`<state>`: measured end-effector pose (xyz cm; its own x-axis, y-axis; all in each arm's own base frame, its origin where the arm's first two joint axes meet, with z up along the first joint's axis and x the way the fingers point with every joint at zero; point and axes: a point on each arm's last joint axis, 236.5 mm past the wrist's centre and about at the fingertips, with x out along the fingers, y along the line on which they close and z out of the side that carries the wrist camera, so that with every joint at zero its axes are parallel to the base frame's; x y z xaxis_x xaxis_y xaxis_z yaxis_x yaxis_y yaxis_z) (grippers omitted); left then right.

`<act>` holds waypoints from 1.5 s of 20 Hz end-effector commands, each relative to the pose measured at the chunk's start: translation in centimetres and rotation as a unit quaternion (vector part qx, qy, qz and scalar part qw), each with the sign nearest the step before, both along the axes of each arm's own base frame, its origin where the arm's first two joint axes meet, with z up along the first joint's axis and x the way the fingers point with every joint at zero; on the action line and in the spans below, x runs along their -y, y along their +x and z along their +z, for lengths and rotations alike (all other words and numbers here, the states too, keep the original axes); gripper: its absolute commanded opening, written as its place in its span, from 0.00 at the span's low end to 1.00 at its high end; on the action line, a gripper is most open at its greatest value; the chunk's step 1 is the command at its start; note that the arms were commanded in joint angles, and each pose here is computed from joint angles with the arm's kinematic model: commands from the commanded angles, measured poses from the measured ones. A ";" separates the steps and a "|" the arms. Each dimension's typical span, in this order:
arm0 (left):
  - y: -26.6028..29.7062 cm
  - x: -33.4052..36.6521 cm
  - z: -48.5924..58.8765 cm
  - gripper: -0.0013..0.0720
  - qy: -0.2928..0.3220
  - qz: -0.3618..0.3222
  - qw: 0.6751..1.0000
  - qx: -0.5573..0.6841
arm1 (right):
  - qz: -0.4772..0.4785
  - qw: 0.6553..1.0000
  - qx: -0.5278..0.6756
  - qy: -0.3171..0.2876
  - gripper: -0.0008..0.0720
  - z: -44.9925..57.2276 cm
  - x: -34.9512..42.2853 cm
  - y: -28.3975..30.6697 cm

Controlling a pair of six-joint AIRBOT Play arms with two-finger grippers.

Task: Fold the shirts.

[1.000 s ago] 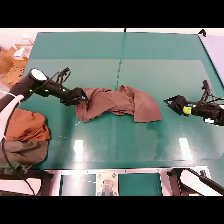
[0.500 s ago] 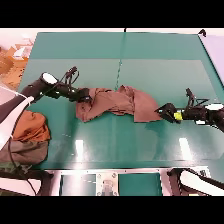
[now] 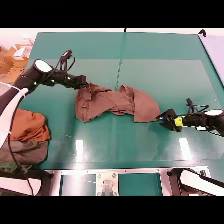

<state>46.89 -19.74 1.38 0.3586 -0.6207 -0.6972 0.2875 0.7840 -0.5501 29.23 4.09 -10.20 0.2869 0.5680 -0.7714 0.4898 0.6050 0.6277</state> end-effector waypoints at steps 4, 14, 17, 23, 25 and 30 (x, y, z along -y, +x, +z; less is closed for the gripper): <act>3.9 -1.3 5.7 0.04 0.030 0.013 0.995 0.096 | 0.016 0.991 0.132 -0.011 0.03 2.7 -0.3 9.3; -7.3 -5.1 50.5 0.04 0.017 0.066 0.835 0.546 | 0.085 0.862 0.490 -0.100 0.03 42.0 0.0 8.2; -15.7 -8.3 56.2 0.04 0.052 0.103 0.777 0.619 | 0.060 0.795 0.580 -0.166 0.03 51.3 -1.4 1.3; -21.0 -13.7 59.3 0.04 0.122 0.184 0.724 0.654 | 0.006 0.726 0.619 -0.301 0.03 55.3 -3.0 -8.4; -18.5 -13.6 57.6 0.04 0.133 0.182 0.739 0.635 | -0.004 0.731 0.607 -0.311 0.03 54.5 -2.4 -8.5; -4.5 -11.1 44.6 0.05 0.146 0.147 0.839 0.504 | -0.027 0.840 0.491 -0.231 0.03 41.0 1.8 -2.2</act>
